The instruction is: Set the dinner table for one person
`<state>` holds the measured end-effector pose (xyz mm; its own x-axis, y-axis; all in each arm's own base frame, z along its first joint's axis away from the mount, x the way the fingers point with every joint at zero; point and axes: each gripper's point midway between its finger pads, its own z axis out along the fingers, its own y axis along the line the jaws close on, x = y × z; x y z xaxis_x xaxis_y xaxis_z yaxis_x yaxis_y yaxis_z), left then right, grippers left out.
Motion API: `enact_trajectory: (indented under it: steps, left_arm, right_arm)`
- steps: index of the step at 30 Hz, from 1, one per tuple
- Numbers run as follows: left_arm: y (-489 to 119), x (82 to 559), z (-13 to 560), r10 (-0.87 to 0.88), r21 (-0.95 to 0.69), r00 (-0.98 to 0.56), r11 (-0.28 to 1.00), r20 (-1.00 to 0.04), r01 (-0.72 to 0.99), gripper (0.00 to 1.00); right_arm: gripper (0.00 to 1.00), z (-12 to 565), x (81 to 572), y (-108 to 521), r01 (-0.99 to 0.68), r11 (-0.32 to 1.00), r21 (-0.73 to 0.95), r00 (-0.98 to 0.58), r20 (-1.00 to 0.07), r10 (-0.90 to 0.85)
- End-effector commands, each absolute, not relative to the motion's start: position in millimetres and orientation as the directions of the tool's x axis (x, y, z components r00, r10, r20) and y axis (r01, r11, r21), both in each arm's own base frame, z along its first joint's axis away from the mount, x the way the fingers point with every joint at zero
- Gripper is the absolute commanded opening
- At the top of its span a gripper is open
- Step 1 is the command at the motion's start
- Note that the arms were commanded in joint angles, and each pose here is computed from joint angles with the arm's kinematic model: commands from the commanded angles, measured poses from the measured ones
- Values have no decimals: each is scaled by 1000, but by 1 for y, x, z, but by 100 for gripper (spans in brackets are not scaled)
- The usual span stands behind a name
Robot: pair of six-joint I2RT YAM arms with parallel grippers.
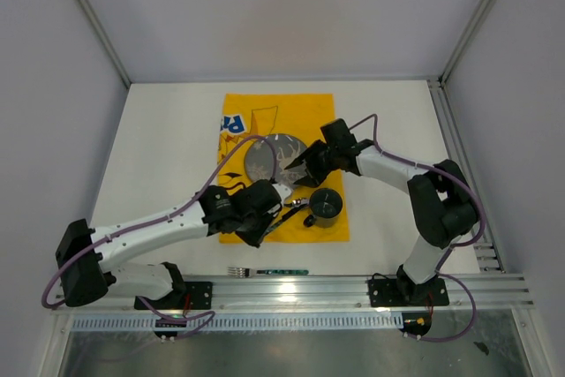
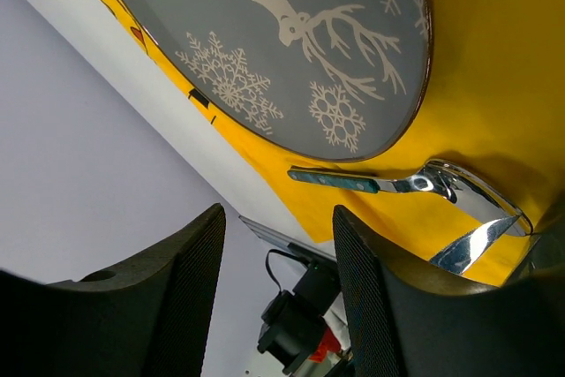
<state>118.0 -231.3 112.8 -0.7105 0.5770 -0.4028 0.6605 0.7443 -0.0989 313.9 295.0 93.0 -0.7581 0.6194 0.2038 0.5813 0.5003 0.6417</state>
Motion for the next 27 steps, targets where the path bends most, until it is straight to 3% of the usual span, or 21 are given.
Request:
enact_trajectory:
  steps: [1,22,27]
  left_arm:
    - [-246,133,141,558,-91,-664,728,-499,680,0]
    - [-252,142,135,631,-23,-636,702,-443,712,0]
    - [-241,151,147,614,29,-625,725,-482,689,0]
  right_arm:
    - [56,101,317,298,552,510,659,-777,186,601]
    - [54,84,311,297,549,539,639,-791,188,583]
    - [53,74,309,294,545,559,624,-797,181,575]
